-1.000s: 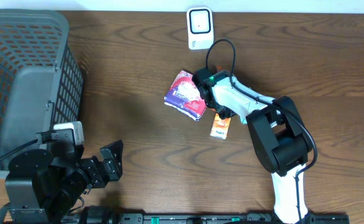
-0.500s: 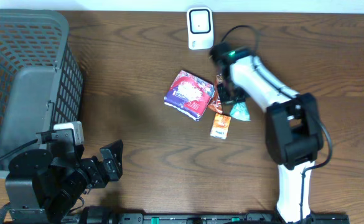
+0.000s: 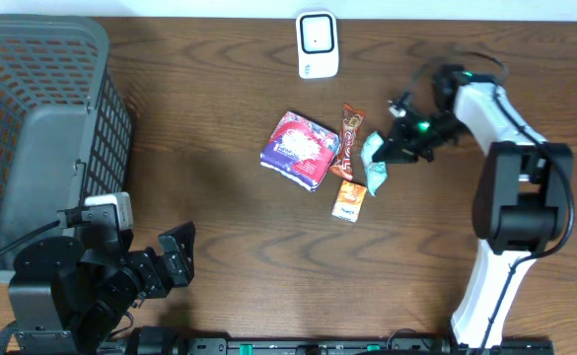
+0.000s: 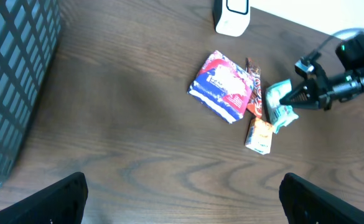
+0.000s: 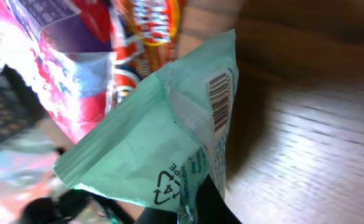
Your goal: Scan the item barcode
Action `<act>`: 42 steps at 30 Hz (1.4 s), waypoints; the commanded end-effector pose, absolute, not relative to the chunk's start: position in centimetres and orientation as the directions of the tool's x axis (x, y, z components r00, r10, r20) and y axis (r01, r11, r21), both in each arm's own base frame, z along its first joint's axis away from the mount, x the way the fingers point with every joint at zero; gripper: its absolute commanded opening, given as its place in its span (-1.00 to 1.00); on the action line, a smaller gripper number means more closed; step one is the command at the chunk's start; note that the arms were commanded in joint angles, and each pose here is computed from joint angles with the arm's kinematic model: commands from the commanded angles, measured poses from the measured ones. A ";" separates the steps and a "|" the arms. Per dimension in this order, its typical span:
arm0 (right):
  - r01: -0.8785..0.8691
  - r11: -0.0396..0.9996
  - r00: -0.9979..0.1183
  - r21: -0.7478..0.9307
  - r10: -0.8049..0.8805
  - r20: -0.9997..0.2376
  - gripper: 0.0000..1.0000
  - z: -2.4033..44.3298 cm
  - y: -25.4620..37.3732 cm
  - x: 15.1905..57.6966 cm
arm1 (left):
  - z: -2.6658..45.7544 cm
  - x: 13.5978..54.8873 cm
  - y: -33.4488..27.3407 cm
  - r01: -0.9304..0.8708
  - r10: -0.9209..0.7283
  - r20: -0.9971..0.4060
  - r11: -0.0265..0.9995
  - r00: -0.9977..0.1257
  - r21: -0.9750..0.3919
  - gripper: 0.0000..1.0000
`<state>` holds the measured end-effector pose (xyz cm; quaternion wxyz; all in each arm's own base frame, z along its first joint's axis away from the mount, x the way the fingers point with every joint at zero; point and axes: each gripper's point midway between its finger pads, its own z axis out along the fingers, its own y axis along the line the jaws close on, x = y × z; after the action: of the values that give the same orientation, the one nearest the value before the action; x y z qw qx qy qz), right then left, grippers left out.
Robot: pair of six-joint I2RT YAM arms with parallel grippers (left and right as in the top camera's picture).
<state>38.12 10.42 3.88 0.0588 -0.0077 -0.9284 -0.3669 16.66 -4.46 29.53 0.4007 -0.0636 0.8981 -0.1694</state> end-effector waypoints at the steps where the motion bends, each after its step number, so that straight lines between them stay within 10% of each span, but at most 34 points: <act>1: 0.102 0.608 -0.993 0.788 0.009 0.122 -0.98 3.8 10.0 37.5 | 30.1 16.6 -4.6 0.034 -0.251 -0.705 0.931 -0.663 -0.363 0.95; 14: 0.290 0.743 -0.955 0.603 0.177 0.240 -0.46 4.1 1.4 37.1 | 30.1 16.6 -4.6 0.034 -0.251 -0.706 0.931 -0.663 -0.363 0.96; 21: 0.219 0.780 -0.966 0.587 0.089 0.241 0.15 4.5 3.5 36.7 | 30.1 16.6 -4.6 0.034 -0.251 -0.705 0.931 -0.663 -0.363 0.95; 29: 0.240 0.887 -0.950 0.393 0.132 0.283 0.20 1.9 3.4 36.0 | 30.1 16.6 -4.6 0.034 -0.251 -0.705 0.931 -0.663 -0.363 0.95; 32: 0.226 0.891 -0.951 0.393 0.115 0.288 -0.04 1.0 4.1 35.5 | 30.1 16.6 -4.6 0.034 -0.251 -0.705 0.931 -0.663 -0.363 0.96; 35: 0.240 0.890 -0.945 0.387 0.124 0.301 -0.95 0.1 4.8 34.9 | 30.1 16.6 -4.6 0.034 -0.251 -0.705 0.931 -0.663 -0.363 0.95; 42: 0.264 0.854 -0.947 0.448 0.141 0.289 -0.98 0.2 7.2 35.9 | 30.1 16.6 -4.6 0.034 -0.251 -0.705 0.931 -0.663 -0.363 0.96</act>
<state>35.97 5.89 0.87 0.1131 -0.0934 -0.9596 -0.2400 16.66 -4.46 29.53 0.4007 -0.0636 0.8981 -0.1694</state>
